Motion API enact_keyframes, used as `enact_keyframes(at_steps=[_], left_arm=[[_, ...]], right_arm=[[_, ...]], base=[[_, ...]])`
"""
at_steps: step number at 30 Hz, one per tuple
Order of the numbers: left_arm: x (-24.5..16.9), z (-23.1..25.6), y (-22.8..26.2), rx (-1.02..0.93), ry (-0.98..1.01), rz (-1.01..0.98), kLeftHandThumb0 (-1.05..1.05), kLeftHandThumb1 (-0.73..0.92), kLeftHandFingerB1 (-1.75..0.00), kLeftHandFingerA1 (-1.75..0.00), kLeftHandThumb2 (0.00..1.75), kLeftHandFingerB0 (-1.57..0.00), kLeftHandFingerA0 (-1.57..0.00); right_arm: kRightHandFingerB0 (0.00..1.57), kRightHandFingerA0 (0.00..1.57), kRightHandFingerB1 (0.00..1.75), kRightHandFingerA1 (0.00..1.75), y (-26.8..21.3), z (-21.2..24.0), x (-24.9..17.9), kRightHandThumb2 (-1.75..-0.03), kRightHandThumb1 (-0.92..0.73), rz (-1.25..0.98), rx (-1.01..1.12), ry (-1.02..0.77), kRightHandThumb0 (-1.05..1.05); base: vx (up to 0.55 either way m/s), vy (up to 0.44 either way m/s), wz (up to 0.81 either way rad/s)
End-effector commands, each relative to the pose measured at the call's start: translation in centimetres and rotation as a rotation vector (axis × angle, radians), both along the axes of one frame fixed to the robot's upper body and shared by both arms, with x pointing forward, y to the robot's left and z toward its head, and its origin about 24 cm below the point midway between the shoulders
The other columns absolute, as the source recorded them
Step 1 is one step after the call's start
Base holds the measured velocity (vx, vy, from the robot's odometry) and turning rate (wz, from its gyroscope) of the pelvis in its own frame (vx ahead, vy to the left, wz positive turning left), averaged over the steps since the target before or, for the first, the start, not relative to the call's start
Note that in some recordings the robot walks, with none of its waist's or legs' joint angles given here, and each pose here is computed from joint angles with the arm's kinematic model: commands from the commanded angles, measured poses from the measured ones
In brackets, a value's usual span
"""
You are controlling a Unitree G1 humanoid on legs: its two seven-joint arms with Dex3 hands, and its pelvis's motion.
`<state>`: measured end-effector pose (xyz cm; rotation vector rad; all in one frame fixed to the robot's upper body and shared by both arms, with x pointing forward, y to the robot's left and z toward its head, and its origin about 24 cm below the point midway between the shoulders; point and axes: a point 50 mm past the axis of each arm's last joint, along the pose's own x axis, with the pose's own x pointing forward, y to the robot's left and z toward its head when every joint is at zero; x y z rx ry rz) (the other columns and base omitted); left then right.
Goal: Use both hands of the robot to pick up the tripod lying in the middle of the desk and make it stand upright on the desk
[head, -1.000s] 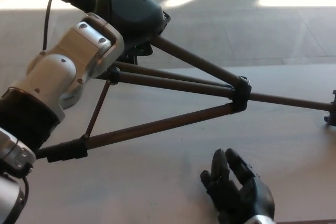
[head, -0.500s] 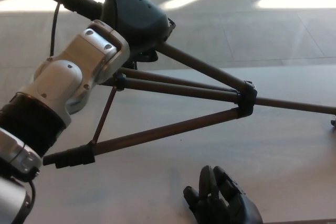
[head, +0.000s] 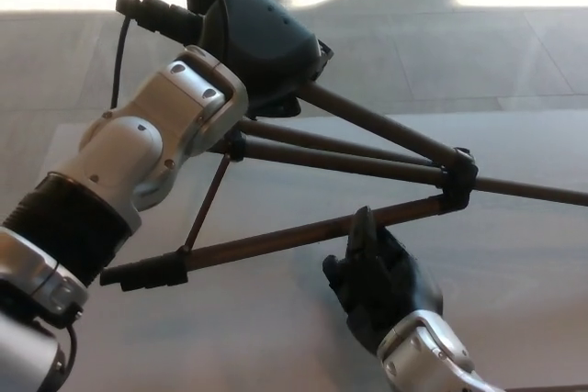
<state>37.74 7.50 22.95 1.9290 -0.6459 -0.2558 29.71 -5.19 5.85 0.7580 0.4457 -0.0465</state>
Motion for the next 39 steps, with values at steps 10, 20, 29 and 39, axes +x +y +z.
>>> enact_keyframes(at_steps=[10,20,29,39], left_arm=[[-0.9,1.3,-0.4,-0.061,-0.04,0.019,-0.27,0.49,-0.77,-1.65,0.57,-0.8,-0.86],[-1.3,2.6,-1.5,-0.054,-0.033,0.029,-0.22,0.48,-0.85,-1.57,0.59,-0.78,-0.83],[-1.2,2.4,-1.1,-0.076,-0.037,0.034,-0.19,0.44,-0.79,-1.56,0.58,-0.83,-0.9],[-1.2,2.3,-0.8,-0.124,-0.02,0.031,-0.19,0.45,-0.75,-1.7,0.56,-0.76,-0.88]], right_arm=[[0.01,0.0,0.06,0.17,3.4,2.7,2.5,-0.94,-0.57,-0.063,0.31,0.098,-0.9],[0.12,0.0,0.32,0.37,3.0,1.7,3.0,-0.57,-0.55,-0.187,0.293,0.149,-0.62],[0.62,0.92,0.9,1.67,3.0,1.1,2.7,-0.85,-0.73,-0.118,0.176,0.069,-0.24],[0.69,0.97,1.75,1.75,1.9,1.8,2.9,-1.06,-0.56,-0.11,0.139,0.054,-0.4]], base=[[0.0,0.0,0.0],[0.0,0.0,0.0],[0.0,0.0,0.0],[0.0,0.0,0.0]])
